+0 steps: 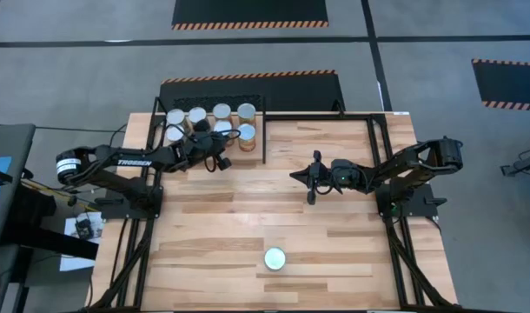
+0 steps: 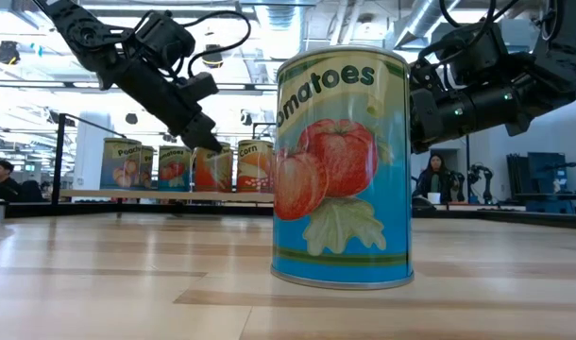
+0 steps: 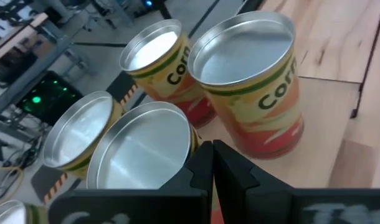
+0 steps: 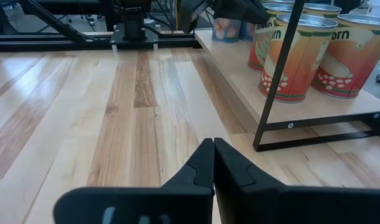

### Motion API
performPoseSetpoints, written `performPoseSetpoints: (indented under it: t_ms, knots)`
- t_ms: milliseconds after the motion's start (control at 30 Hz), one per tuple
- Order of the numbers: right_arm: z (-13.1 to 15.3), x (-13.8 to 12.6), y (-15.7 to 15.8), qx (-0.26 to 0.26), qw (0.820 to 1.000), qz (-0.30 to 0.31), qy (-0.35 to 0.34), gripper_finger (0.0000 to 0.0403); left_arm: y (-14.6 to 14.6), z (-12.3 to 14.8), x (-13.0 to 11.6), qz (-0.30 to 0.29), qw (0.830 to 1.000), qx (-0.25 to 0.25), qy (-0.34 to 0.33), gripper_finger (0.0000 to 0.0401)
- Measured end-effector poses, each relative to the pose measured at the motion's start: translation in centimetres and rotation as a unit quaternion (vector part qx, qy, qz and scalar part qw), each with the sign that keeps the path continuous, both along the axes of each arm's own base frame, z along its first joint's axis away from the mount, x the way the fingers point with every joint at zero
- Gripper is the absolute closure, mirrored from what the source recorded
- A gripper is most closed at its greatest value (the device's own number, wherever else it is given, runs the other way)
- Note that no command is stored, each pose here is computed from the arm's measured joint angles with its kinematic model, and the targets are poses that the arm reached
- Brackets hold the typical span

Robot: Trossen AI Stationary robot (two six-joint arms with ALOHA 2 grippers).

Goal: Pick and place cans onto a shelf
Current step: Put the canned green beans on the shelf aligned with the other canned green beans on the shelf, then put the canned tomatoes on the shelf aligned with the other canned tomatoes on the shelf

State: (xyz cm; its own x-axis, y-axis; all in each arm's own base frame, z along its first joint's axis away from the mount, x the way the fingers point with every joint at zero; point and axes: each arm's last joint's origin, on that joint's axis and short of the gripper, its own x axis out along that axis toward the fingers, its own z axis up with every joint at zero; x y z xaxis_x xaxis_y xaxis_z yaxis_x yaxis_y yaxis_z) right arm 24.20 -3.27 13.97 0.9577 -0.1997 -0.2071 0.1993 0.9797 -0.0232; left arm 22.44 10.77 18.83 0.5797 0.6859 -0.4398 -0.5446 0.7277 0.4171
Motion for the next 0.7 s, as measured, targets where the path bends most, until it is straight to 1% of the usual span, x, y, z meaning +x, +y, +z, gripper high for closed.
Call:
performPoseSetpoints:
  t_ms: [267,433,500,567,600,667,700]
  knots:
    - [0.0,0.0,0.0,0.0,1.0,0.0,0.0,0.0379,-0.2,0.0,0.0,0.001,1.0,0.005,0.007,0.0397]
    - [0.0,0.0,0.0,0.0,1.0,0.0,0.0,0.0382,-1.5,0.8,-0.1,-0.03,1.0,0.006,0.002,0.0397]
    - [0.0,0.0,0.0,0.0,1.0,0.0,0.0,0.0382,-2.5,1.3,-0.1,-0.065,0.998,-0.001,-0.008,0.0397]
    - [0.0,0.0,0.0,0.0,1.0,0.0,0.0,0.0381,-3.9,1.8,0.0,-0.133,0.991,-0.023,-0.017,0.0397]
    - [0.0,0.0,0.0,0.0,1.0,0.0,0.0,0.038,-4.7,1.9,0.1,-0.175,0.984,-0.039,-0.022,0.0397]
    - [0.0,0.0,0.0,0.0,1.0,0.0,0.0,0.0379,-6.6,2.1,0.4,-0.257,0.963,-0.068,-0.037,0.0397]
    - [0.0,0.0,-0.1,0.0,1.0,-0.001,-0.001,0.0379,-7.7,2.2,0.6,-0.288,0.954,-0.078,-0.041,0.0397]
